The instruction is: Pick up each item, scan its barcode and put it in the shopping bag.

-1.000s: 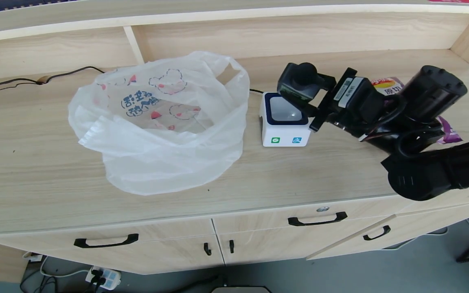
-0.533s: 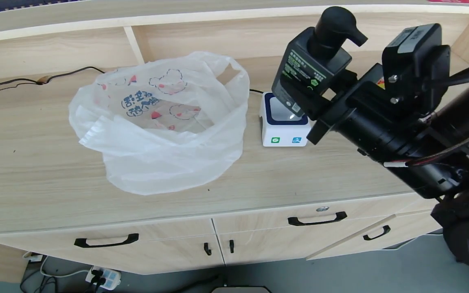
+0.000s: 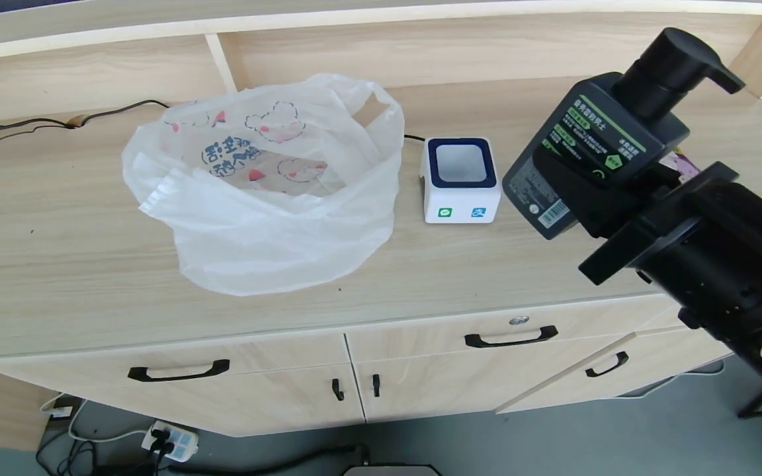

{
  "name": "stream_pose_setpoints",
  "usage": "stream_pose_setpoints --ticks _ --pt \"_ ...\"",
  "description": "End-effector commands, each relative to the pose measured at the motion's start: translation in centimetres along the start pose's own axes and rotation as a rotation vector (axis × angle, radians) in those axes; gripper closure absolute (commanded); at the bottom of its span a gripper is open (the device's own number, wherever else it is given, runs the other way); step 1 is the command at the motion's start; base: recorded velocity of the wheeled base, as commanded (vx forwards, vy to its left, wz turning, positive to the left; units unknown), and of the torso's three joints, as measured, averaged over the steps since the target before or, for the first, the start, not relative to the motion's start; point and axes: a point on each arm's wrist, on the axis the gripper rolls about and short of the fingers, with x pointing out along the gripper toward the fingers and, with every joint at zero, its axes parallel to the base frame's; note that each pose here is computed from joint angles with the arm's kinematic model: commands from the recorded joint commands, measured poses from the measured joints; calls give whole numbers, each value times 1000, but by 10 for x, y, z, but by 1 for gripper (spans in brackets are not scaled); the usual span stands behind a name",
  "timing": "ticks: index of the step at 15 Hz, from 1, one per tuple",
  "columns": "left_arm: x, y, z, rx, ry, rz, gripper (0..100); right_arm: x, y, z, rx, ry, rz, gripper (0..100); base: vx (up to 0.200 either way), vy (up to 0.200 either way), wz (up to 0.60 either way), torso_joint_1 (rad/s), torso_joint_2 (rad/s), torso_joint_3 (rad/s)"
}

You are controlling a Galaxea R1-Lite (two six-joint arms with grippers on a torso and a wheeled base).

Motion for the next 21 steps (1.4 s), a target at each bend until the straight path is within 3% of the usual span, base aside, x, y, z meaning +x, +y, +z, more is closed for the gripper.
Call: stream_pose_setpoints --ticks 1,4,11,13,14,16,18,19,21 --pt "0 0 0 0 1 1 0 -10 -3 0 2 11 -4 100 0 0 0 0 0 0" --pt "0 0 0 0 -1 1 0 -10 -1 -10 42 50 2 100 0 0 0 0 0 0" --pt "0 0 0 0 -1 1 0 11 -3 -6 94 65 -5 100 0 0 600 11 8 2" --pt "0 0 0 0 -1 1 0 27 -21 0 73 66 -48 100 0 0 0 0 0 0" --pt "0 0 0 0 -1 -1 0 42 -42 1 50 78 -35 100 0 0 0 0 0 0" --pt "0 0 0 0 -1 1 0 69 -64 -5 27 57 32 100 0 0 0 0 0 0" --pt "0 0 0 0 -1 1 0 92 -67 -11 116 40 32 100 0 0 0 0 0 0" --pt "0 0 0 0 -1 1 0 113 -66 -15 225 14 37 100 0 0 0 0 0 0" --pt "0 0 0 0 -1 1 0 153 -74 -27 244 -32 26 100 0 0 0 0 0 0"
